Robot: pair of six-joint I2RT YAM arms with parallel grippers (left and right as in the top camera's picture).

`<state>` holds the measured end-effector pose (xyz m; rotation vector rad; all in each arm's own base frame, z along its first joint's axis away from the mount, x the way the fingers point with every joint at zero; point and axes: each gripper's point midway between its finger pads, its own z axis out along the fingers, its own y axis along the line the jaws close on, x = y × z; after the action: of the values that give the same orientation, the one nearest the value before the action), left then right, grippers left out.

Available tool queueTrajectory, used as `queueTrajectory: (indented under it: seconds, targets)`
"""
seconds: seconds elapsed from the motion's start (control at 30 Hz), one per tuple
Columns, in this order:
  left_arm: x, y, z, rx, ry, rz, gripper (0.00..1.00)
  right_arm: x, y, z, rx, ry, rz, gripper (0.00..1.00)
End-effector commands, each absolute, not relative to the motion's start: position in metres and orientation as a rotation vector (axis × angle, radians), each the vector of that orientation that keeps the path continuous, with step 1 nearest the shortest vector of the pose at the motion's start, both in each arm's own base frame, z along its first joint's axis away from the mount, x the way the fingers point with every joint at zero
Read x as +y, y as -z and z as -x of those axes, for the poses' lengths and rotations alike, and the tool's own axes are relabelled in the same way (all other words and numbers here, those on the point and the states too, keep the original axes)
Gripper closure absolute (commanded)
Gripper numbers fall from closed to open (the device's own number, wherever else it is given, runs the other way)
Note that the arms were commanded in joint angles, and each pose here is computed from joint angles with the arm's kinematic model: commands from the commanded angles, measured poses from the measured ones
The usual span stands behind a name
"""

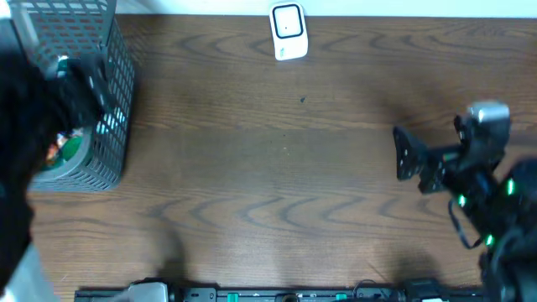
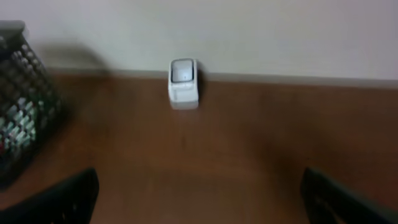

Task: Scan the item barcode
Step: 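Reach the left gripper into the basket toward the green-capped jar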

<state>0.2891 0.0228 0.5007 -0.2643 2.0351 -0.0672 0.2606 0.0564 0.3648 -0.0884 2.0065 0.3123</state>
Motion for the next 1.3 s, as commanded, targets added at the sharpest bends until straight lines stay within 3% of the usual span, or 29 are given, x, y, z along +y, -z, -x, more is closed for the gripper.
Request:
queueTrajectory:
  seconds: [0.0, 0.2, 0.33, 0.8, 1.03, 1.27]
  targets:
    - [0.062, -0.480, -0.333, 2.091, -0.050, 0.371, 0.19, 0.059, -0.356, -0.279, 2.148, -0.319, 0.083, 0.01]
    - [0.132, -0.441, -0.393, 2.142, -0.174, 0.464, 0.19, 0.062, -0.301, -0.302, 2.388, -0.315, 0.061, 0.01]
    - [0.165, -0.411, -0.408, 2.198, -0.199, 0.530, 0.19, 0.061, -0.263, -0.306, 2.546, -0.305, 0.044, 0.01]
    - [0.208, -0.249, -0.363, 2.735, -0.117, 1.010, 0.19, 0.074, -0.200, -0.320, 2.784, -0.389, 0.031, 0.01]
    - [0.212, -0.219, -0.344, 2.848, -0.092, 1.105, 0.18, 0.074, -0.195, -0.322, 2.800, -0.388, 0.028, 0.01]
    - [0.216, -0.230, -0.330, 2.810, -0.094, 1.162, 0.18, 0.075, -0.195, -0.323, 2.796, -0.388, 0.029, 0.01]
